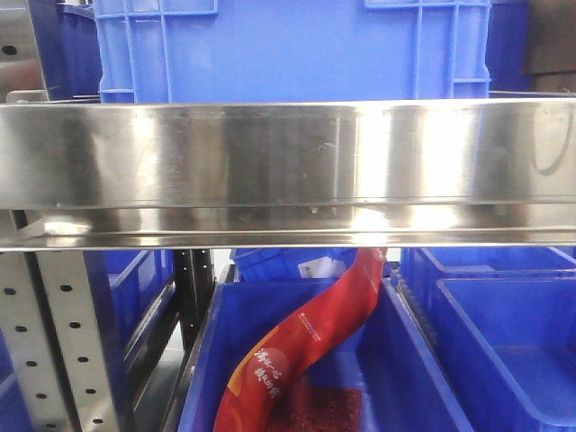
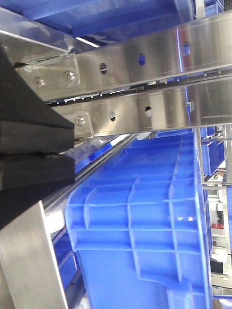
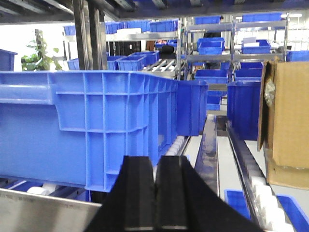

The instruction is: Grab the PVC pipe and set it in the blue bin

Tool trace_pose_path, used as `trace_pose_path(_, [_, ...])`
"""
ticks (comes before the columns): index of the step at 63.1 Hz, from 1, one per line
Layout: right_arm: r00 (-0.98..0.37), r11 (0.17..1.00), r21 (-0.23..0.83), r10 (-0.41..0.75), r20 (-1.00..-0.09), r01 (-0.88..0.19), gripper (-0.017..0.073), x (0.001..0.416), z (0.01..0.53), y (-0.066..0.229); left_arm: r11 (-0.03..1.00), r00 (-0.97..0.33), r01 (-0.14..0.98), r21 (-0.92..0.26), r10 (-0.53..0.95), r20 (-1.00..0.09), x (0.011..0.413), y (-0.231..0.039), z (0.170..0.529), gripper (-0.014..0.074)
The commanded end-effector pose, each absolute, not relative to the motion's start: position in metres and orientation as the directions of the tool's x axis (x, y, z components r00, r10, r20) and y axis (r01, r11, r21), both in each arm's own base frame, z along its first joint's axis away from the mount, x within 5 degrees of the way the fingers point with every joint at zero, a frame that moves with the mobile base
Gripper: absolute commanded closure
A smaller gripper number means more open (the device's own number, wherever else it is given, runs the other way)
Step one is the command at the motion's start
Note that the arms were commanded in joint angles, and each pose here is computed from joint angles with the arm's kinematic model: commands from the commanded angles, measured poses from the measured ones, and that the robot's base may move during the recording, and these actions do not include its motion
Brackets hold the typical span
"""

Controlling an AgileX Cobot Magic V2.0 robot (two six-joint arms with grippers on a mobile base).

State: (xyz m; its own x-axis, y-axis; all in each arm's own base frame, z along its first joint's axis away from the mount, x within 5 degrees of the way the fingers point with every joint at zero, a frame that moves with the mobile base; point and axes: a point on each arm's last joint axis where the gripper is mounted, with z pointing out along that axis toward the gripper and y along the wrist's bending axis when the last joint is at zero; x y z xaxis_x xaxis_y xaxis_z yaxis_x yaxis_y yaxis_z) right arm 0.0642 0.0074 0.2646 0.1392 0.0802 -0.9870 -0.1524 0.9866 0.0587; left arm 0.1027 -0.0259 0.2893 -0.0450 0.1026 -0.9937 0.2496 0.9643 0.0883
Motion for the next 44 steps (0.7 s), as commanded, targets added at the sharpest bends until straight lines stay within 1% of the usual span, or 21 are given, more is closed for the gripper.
trace_pose_path(1, [0.154,0.99,0.044,0.065,-0.986,-0.134,0.0717,0.0636,0.2647,0.0059,0.967,-0.021,0.244,0.077,0.085,-0.996,0.1021,-0.0254,0.2914,0.0704])
trace_pose_path(9, [0.147,0.987,0.075,0.095,-0.985,-0.141,0.0717,0.0635,0.2649,0.0061,0.967,-0.019,0.244,0.077,0.084,-0.996,0.1021,-0.0254,0.2915,0.0704])
trace_pose_path(44, [0.147,0.987,0.074,0.094,-0.985,-0.141,0.0717,0.0635,0.2649,0.0061,0.967,-0.021,0.244,0.077,0.085,-0.996,0.1021,-0.0254,0.2914,0.0704])
